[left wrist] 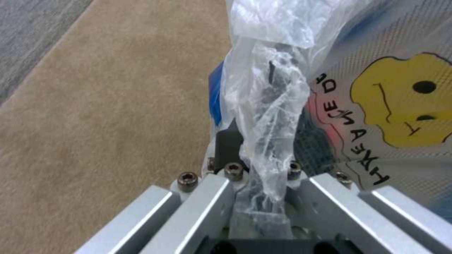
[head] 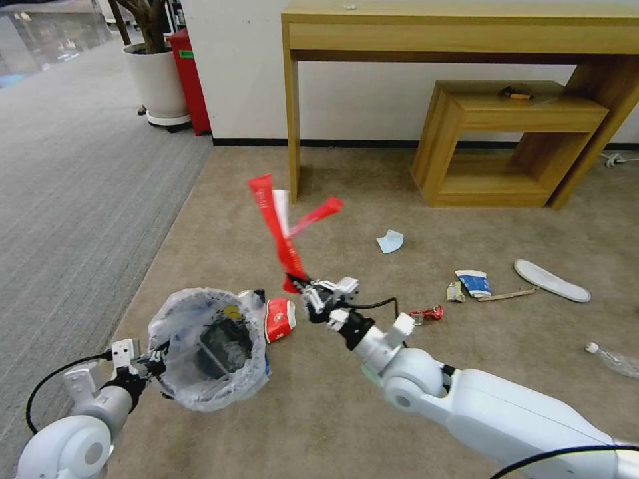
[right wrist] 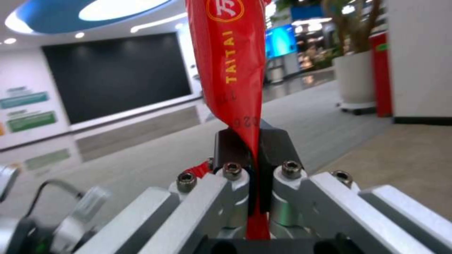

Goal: Pick up the trash bin and place the garbage on the floor into it.

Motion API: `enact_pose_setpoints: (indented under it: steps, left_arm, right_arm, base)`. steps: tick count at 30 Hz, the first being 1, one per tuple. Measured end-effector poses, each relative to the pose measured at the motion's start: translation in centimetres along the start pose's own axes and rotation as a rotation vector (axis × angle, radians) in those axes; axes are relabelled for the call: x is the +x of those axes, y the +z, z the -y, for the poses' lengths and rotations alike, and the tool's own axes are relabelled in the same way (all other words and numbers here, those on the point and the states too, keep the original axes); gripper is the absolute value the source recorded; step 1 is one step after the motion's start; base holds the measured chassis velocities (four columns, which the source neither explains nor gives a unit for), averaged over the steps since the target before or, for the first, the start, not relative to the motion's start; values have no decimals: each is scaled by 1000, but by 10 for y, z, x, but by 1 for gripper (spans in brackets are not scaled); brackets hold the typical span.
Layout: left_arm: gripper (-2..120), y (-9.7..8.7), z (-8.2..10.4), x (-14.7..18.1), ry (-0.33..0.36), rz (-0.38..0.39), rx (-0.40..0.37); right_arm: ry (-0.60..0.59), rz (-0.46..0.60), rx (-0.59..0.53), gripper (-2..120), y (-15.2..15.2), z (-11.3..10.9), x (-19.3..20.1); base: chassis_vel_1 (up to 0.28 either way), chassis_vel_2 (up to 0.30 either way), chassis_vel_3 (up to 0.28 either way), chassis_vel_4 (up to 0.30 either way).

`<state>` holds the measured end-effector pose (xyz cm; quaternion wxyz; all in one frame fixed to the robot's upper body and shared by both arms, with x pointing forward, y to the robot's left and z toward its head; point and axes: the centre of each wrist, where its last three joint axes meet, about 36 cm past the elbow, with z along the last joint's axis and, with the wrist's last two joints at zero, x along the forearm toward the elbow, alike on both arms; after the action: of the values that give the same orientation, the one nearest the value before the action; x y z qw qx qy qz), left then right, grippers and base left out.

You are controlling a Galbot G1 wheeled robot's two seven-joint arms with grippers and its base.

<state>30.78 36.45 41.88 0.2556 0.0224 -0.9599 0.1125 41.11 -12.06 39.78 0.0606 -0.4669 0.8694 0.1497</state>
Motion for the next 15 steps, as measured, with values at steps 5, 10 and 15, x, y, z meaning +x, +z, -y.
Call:
enact_pose_setpoints:
  steps: [5, 10, 15]
  left_arm:
    - [0, -1, 3, -2, 18, 10, -7]
    - [0, -1, 7, -5, 31, 9, -8]
    - [0, -1, 5, -6, 24, 6, -6]
  right_arm:
    - [-68, -35, -6, 0, 16, -7, -6]
    - [-117, -57, -5, 0, 26, -13, -16]
    - [-187, -88, -11, 0, 35, -27, -28]
  base:
    - [0, 0, 0, 0]
    - [0, 0, 0, 0]
    - [0, 0, 0, 0]
